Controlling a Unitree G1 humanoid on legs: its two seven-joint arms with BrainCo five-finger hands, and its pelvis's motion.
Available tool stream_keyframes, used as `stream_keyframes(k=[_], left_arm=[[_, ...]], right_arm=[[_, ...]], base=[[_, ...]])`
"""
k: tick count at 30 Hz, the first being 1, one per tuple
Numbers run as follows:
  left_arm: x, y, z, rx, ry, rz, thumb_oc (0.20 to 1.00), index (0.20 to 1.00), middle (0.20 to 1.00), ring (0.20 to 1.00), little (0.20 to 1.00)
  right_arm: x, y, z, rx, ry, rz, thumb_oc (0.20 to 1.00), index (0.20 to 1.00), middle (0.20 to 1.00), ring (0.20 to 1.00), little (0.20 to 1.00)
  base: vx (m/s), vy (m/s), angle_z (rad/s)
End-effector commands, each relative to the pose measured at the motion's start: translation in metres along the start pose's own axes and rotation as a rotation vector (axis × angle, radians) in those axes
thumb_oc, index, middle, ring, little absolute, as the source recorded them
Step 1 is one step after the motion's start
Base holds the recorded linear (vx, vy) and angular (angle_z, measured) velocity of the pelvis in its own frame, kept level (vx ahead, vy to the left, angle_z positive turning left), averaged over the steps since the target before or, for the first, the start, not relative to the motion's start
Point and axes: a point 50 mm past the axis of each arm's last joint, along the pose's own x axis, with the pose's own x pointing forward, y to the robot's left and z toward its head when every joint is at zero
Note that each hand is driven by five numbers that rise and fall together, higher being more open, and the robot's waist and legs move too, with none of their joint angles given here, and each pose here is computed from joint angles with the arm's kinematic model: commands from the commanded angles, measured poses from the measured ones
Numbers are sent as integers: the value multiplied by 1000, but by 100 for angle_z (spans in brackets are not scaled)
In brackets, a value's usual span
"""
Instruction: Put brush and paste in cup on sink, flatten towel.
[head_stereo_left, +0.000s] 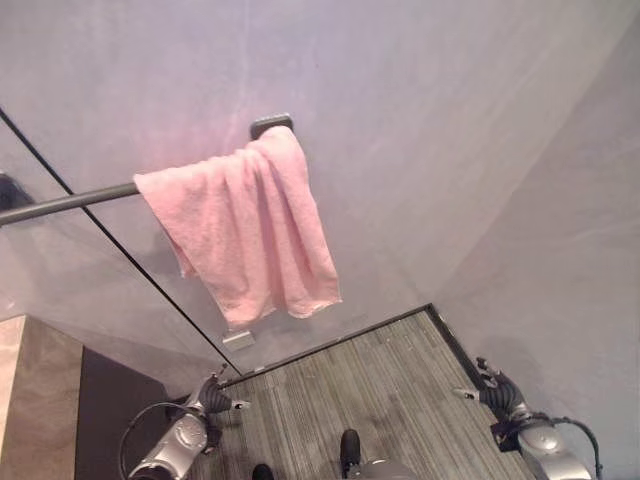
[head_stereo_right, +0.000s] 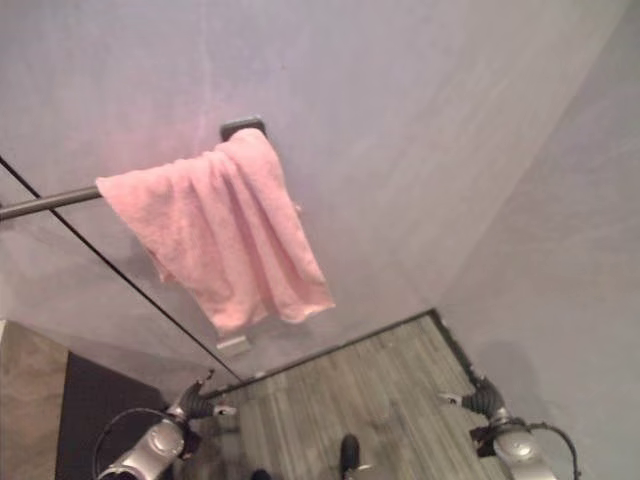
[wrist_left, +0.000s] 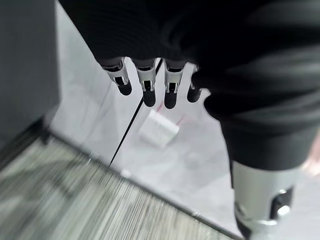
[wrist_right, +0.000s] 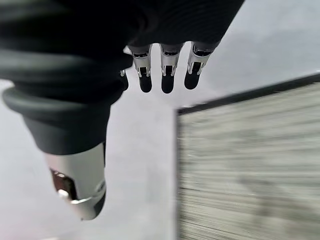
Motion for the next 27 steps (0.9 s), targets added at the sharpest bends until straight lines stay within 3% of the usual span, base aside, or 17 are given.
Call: stream_keyframes(k=[1,7,12,21,27], left_arm=[[5,53,23,47,-143,108,1000,1000,1000,1000,1000],[5,89,67,14,-325,205,1000,1000,1000,1000,1000],[4,107,90,-21,-420,237,1000,1000,1000,1000,1000],[3,92,112,-262,-534,133,1000,1000,1000,1000,1000],[5,86,129,-375,-586,144,1000,1000,1000,1000,1000]], right_arm=[[16,-12,51,30,-197,-12,1000,1000,1000,1000,1000],[22,-20,91,27,-331,-24,1000,1000,1000,1000,1000],[22,-38,93,58,-336,-75,1000,1000,1000,1000,1000],[21,-35,85,158,-312,-11,1000,1000,1000,1000,1000],[28,-34,98,119,-334,-11,1000,1000,1000,1000,1000]], base=[[52,212,-7],[7,198,11],[79,106,19],[111,-52,26],[60,-39,4]])
